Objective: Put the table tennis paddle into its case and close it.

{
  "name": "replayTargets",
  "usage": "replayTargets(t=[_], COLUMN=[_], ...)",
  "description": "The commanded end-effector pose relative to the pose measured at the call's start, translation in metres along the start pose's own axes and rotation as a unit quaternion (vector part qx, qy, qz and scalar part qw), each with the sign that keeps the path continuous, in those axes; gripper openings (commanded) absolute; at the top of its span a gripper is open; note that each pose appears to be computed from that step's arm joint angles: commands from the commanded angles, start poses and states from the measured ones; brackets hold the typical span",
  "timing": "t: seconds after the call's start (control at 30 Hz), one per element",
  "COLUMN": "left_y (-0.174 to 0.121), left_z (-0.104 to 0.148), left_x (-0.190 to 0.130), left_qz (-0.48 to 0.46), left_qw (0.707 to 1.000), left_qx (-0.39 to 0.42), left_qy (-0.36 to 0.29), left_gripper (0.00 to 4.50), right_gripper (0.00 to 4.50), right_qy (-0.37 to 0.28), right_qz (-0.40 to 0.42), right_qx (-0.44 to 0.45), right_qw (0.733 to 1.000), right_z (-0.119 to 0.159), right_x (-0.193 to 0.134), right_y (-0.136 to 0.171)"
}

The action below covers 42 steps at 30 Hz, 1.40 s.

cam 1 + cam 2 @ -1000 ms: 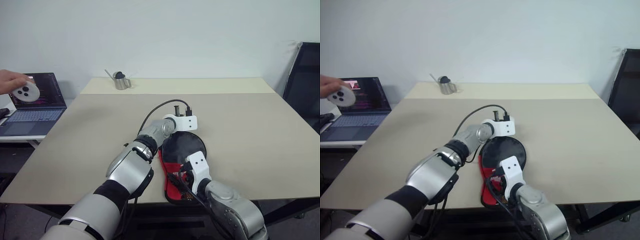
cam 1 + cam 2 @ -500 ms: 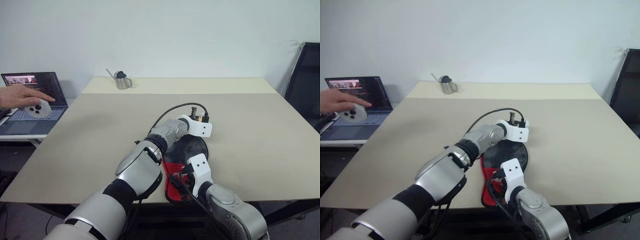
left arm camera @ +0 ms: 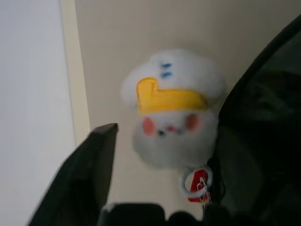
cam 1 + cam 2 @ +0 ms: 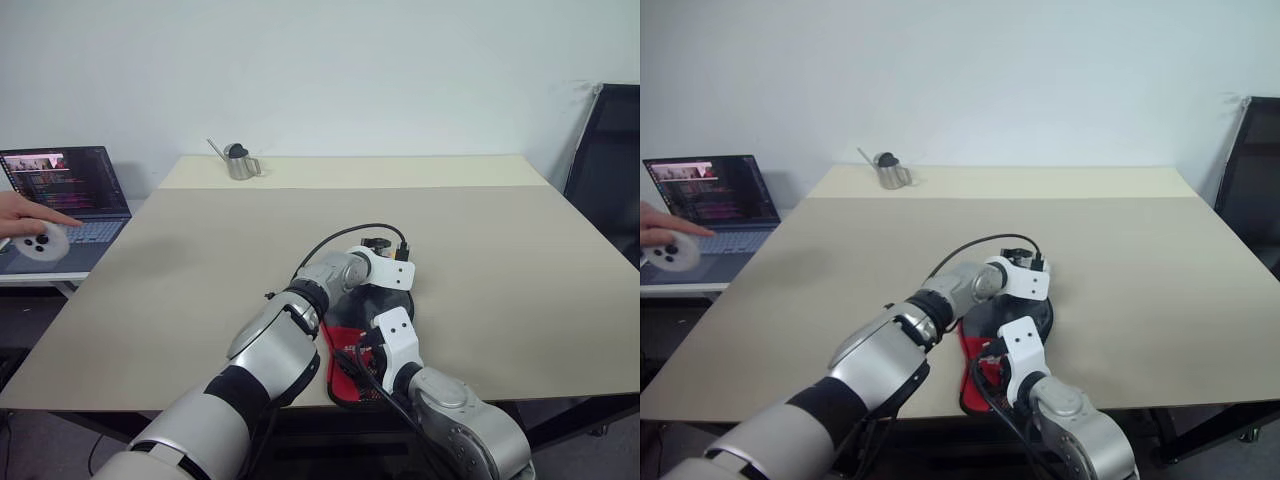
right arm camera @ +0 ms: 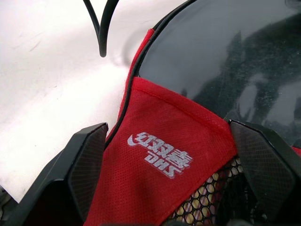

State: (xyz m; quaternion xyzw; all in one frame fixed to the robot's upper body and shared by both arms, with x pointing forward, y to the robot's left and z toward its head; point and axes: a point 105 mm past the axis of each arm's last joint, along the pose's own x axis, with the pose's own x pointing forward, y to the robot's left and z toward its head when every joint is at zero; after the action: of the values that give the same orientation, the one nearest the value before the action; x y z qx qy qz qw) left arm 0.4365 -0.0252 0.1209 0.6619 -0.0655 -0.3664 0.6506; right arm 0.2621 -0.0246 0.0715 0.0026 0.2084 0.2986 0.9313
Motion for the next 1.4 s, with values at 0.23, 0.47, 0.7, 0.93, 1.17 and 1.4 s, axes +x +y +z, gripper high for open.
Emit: replayTargets(t=[0.23,0.47,0.7,0.93,1.17,1.4], left_y=[0.025,0.041,0.027,0.019,-0.004,-0.025], left_z=[-0.001,-0.034,-0.069,-0.087,-0.061,-0.032], left_x=[-0.014,-0.04,-0.072,-0.104,-0.132,-0.13], left_qz=[0.024,0.038,0.015,0.041,0.0,-0.064], left_qw=[0.998,0.991,0.949,0.871,0.823,0.819], left_qx=[-0.002,-0.1,-0.28,-0.434,-0.492,-0.494], left_qy=[-0.057,-0.085,-0.146,-0.228,-0.283,-0.286], left_gripper=[3.5,3.5,4.46,4.46,4.46,4.46], right_gripper=[4.5,4.5,4.5,4.5,4.5,4.5], right_qy=[0.122,0.102,0.047,-0.027,-0.092,-0.108], right_qz=[0.02,0.02,0.06,0.152,0.185,0.097], right_qx=[0.018,0.012,0.001,-0.006,-0.006,-0.038], right_qw=[0.992,0.995,0.997,0.988,0.978,0.989], right_z=[-0.051,-0.035,0.001,0.049,0.099,0.13], right_x=[0.014,0.013,0.004,-0.022,-0.053,-0.05], right_y=[-0.005,-0.021,-0.025,-0.015,-0.032,-0.092])
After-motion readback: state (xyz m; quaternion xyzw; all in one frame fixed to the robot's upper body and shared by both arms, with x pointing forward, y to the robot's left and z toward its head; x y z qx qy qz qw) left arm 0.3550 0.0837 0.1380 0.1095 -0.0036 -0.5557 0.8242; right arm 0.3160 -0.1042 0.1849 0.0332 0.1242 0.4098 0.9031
